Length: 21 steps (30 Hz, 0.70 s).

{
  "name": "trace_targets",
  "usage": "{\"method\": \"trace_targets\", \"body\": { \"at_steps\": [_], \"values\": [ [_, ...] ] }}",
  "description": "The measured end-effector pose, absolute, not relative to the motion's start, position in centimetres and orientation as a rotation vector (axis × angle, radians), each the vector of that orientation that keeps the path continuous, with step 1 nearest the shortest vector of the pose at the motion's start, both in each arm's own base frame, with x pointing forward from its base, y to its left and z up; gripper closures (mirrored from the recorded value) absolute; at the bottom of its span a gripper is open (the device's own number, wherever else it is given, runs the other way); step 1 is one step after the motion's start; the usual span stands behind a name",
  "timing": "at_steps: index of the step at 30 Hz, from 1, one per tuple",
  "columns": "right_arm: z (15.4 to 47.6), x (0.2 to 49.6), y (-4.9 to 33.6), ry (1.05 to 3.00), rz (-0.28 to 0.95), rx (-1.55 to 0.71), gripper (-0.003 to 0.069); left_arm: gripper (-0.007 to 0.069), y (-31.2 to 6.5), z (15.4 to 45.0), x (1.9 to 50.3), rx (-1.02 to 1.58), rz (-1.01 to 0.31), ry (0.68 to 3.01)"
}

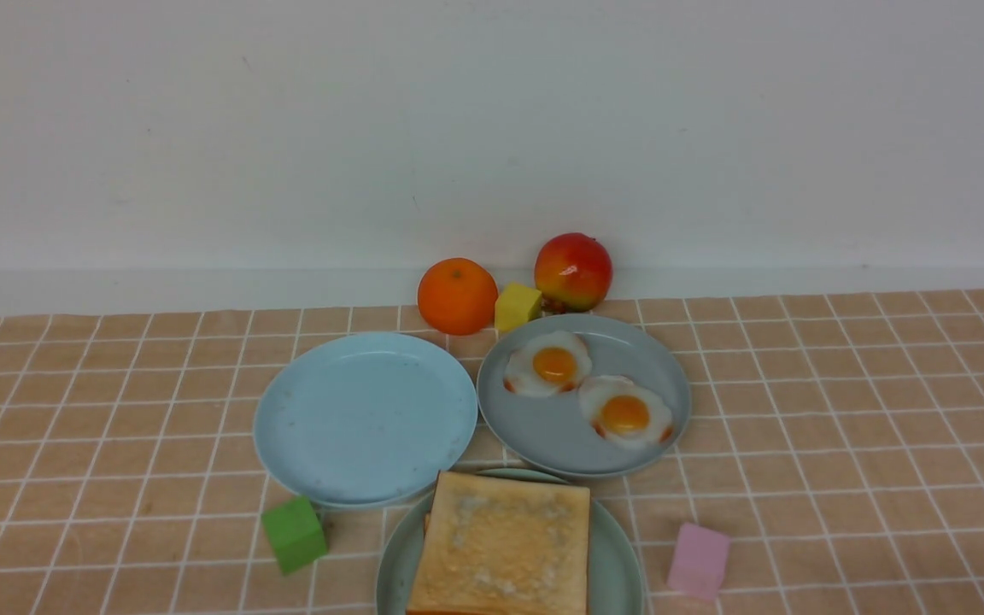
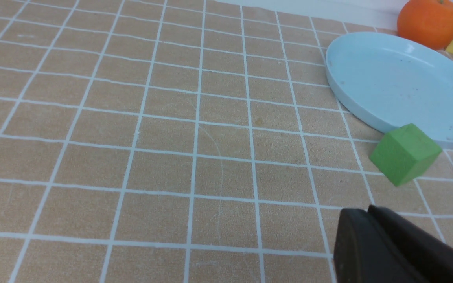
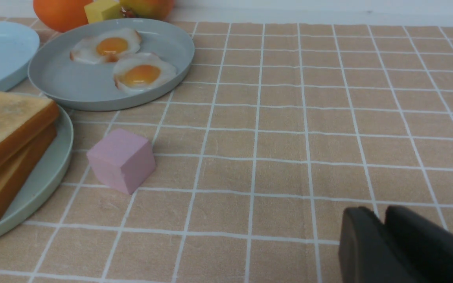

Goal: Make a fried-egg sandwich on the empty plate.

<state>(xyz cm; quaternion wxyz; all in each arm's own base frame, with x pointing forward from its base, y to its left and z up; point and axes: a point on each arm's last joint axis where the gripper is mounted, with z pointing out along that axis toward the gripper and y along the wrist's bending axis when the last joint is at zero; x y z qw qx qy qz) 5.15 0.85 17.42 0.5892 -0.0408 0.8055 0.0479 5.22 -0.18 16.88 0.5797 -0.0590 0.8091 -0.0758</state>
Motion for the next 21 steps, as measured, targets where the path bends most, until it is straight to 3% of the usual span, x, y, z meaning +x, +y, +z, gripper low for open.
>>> {"method": "trace_targets", "body": {
  "at_steps": [21],
  "values": [
    [17.42, 5.15, 0.85, 1.876, 0.112, -0.095, 0.0524, 0.0568, -0.18, 16.88, 5.22, -0.138, -0.177, 1.892]
  ]
}}
